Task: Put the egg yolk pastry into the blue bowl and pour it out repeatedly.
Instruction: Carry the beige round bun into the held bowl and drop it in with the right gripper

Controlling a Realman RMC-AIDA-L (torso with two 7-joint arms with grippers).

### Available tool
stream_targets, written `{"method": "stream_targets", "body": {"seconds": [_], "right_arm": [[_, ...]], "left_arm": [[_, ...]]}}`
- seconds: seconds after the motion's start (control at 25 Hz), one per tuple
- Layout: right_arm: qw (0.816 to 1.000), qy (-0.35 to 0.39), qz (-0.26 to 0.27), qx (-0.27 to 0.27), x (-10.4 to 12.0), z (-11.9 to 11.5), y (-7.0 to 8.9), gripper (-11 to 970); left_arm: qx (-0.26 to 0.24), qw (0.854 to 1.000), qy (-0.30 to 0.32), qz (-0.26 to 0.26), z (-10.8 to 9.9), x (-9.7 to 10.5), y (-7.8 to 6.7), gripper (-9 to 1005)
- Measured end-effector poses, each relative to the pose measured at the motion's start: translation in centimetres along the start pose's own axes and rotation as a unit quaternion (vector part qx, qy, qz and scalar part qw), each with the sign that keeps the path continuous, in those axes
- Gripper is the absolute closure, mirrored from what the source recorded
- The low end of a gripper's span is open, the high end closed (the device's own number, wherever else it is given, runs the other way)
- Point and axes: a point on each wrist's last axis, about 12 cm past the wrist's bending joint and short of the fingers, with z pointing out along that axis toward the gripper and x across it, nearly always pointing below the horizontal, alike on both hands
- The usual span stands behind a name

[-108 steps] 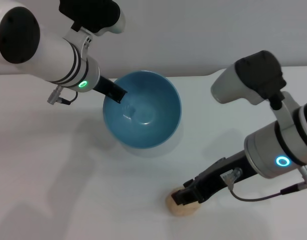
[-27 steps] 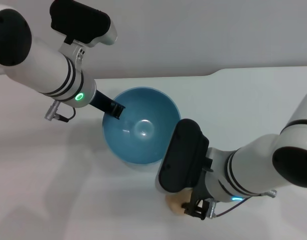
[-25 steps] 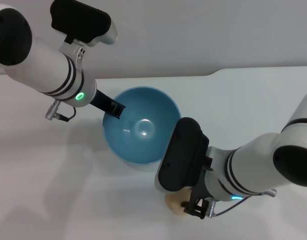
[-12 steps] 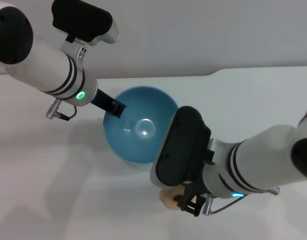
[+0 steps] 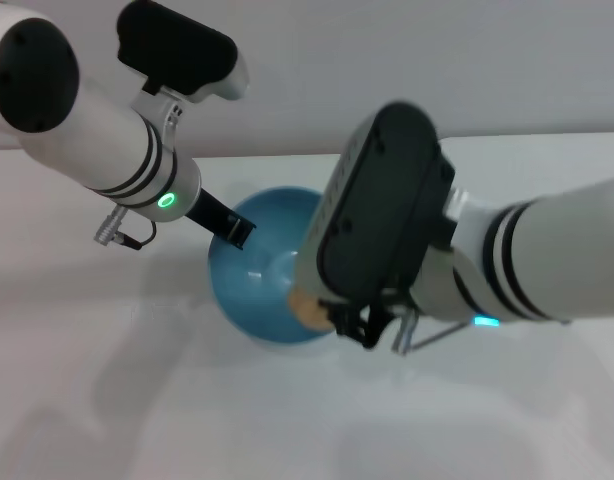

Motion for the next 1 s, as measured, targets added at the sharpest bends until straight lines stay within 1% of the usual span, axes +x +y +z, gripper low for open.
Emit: {"method": "stream_targets", "body": {"seconds": [0.12, 0.28, 0.56, 0.76, 0.88, 1.0], "right_arm": [[0.999, -0.023, 0.000, 0.023, -0.6, -0.4, -0.7, 788], [0.999, -0.039, 0.005, 0.036, -0.7, 0.3, -1.3, 805], [0.998, -0.046, -0.007, 0.037, -0.5, 1.6, -1.0, 834], [0.997, -0.043, -0.020, 0.067, -0.3, 1.9, -1.2, 852], [0.995, -0.045, -0.016, 0.087, -0.5, 1.5, -1.4, 620], [0.991, -0.035, 0.006, 0.129, -0.3, 0.9, -2.2, 542]], "left_arm": [[0.003, 1.000, 0.013, 0.013, 0.0, -0.1, -0.6, 985], [0.006, 0.999, 0.024, 0.027, 0.0, -0.3, -1.3, 985], [0.007, 0.999, 0.023, 0.031, -0.1, -0.5, -1.5, 984], [0.007, 0.999, 0.022, 0.032, -0.1, -0.6, -1.6, 984], [0.006, 0.999, 0.019, 0.032, -0.2, -0.7, -1.5, 984], [0.005, 0.999, 0.014, 0.033, -0.1, -0.7, -1.5, 984]]}}
